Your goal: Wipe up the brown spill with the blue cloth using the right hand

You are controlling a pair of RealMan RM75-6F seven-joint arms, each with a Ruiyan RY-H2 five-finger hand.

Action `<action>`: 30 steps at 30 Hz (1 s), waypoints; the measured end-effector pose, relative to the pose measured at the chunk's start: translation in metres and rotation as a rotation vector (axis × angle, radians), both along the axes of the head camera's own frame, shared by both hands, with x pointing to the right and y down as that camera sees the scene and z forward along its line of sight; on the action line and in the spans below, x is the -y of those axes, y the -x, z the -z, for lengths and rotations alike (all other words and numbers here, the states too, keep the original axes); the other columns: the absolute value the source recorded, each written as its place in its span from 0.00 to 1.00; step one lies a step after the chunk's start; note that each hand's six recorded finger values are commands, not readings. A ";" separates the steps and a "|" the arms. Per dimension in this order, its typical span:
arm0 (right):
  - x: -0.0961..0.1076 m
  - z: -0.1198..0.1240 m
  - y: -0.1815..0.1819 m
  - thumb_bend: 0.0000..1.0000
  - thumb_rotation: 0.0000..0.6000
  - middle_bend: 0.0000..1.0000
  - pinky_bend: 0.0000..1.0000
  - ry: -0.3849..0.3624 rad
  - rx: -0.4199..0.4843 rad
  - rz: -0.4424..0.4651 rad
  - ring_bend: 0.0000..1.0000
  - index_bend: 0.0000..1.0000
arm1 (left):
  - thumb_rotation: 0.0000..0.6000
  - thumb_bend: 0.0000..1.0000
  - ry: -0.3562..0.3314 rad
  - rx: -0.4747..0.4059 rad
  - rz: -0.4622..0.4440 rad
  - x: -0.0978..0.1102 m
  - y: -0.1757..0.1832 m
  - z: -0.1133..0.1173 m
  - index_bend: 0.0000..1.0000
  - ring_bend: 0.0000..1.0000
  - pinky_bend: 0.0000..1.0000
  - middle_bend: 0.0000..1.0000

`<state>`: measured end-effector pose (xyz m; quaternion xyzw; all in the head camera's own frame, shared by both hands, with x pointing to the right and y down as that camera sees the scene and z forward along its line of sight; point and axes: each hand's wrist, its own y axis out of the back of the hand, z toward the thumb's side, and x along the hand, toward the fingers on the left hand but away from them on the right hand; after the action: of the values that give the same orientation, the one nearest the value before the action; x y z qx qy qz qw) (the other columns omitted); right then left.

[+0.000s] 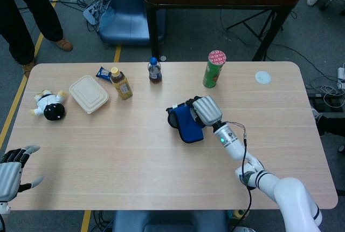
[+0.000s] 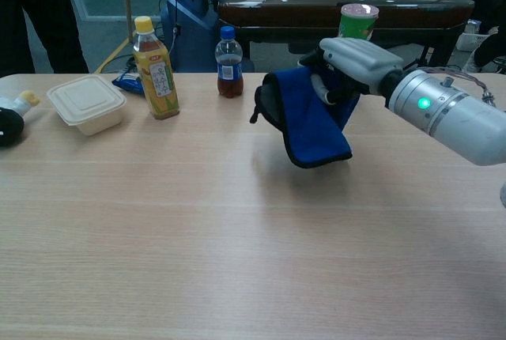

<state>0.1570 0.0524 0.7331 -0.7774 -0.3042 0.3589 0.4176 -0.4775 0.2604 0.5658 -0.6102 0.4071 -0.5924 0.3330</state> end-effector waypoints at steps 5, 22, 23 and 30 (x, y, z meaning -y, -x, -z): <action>0.013 0.031 0.000 0.70 1.00 0.56 0.66 -0.038 0.064 -0.031 0.48 0.62 | 1.00 0.13 -0.001 0.000 -0.002 0.000 -0.001 0.001 0.24 0.21 0.16 0.22; 0.000 0.006 -0.069 0.70 1.00 0.54 0.65 0.025 -0.162 -0.098 0.46 0.62 | 1.00 0.13 0.015 -0.019 -0.014 0.000 -0.008 -0.007 0.24 0.21 0.16 0.22; 0.000 0.002 -0.077 0.70 1.00 0.53 0.65 0.031 -0.183 -0.109 0.46 0.62 | 1.00 0.13 0.016 -0.020 -0.014 0.000 -0.008 -0.008 0.24 0.21 0.16 0.22; -0.008 -0.012 -0.118 0.70 1.00 0.53 0.64 0.070 -0.252 -0.186 0.45 0.62 | 1.00 0.13 0.026 -0.029 -0.016 0.000 -0.010 -0.013 0.24 0.21 0.16 0.22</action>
<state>0.2754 0.0600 0.7452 -0.7089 -0.3073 0.5010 0.3899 -0.4672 0.2608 0.5789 -0.6262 0.3991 -0.5863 0.3239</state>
